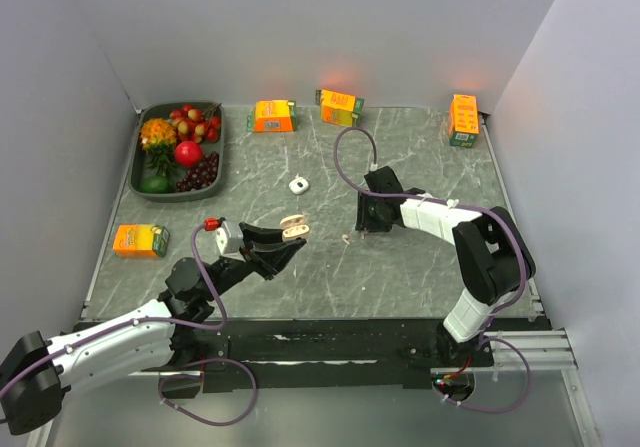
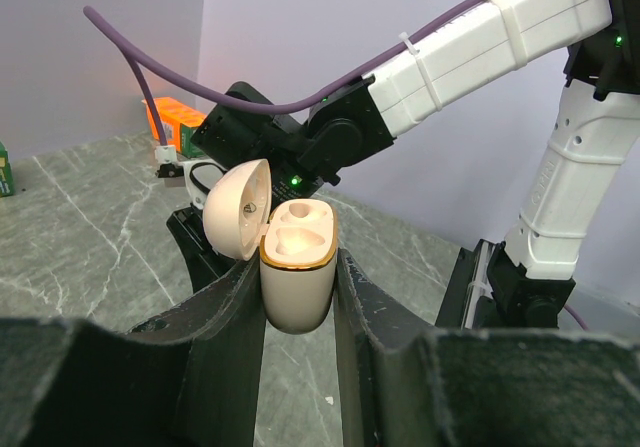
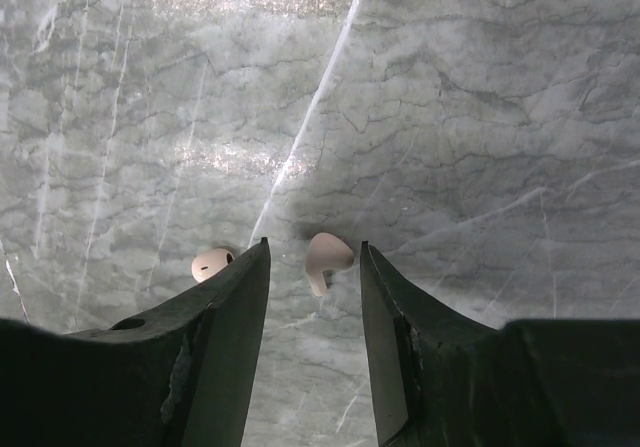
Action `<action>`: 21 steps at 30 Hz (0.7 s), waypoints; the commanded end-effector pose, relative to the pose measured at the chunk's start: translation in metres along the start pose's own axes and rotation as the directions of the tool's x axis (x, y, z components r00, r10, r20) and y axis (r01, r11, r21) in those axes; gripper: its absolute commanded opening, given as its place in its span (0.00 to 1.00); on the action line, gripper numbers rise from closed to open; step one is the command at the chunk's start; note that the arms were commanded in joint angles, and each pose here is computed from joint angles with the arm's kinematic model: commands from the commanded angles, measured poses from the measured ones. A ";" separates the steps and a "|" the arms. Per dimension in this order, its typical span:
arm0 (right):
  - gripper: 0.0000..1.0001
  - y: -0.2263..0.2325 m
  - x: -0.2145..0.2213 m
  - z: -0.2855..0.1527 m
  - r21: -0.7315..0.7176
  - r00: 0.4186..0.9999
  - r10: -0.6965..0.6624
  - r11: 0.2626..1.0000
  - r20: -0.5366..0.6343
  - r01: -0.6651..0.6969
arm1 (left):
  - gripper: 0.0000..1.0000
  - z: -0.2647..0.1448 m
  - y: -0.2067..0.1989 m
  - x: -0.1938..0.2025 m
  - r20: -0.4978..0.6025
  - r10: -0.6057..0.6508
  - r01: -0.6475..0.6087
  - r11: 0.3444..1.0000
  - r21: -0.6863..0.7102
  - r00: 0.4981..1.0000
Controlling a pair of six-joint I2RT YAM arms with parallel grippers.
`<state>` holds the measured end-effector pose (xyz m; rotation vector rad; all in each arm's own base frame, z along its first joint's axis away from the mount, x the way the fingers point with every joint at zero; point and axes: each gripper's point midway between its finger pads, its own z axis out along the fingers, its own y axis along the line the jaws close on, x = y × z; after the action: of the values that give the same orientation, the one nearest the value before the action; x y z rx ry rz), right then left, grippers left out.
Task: Insert the wireless bluetooth earbuds into the charging case
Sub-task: Pick up the earbud from the center of the board.
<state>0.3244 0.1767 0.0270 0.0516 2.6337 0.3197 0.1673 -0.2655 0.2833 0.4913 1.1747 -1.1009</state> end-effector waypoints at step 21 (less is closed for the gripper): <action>0.43 -0.010 0.012 0.008 0.034 0.999 -0.017 0.999 -0.035 0.019 | 0.01 0.006 -0.008 -0.013 0.035 -0.019 0.018 0.999 0.028 0.999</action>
<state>0.3195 0.1740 0.0201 0.0461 2.6525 0.3066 0.1678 -0.2667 0.2812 0.4899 1.1845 -1.1059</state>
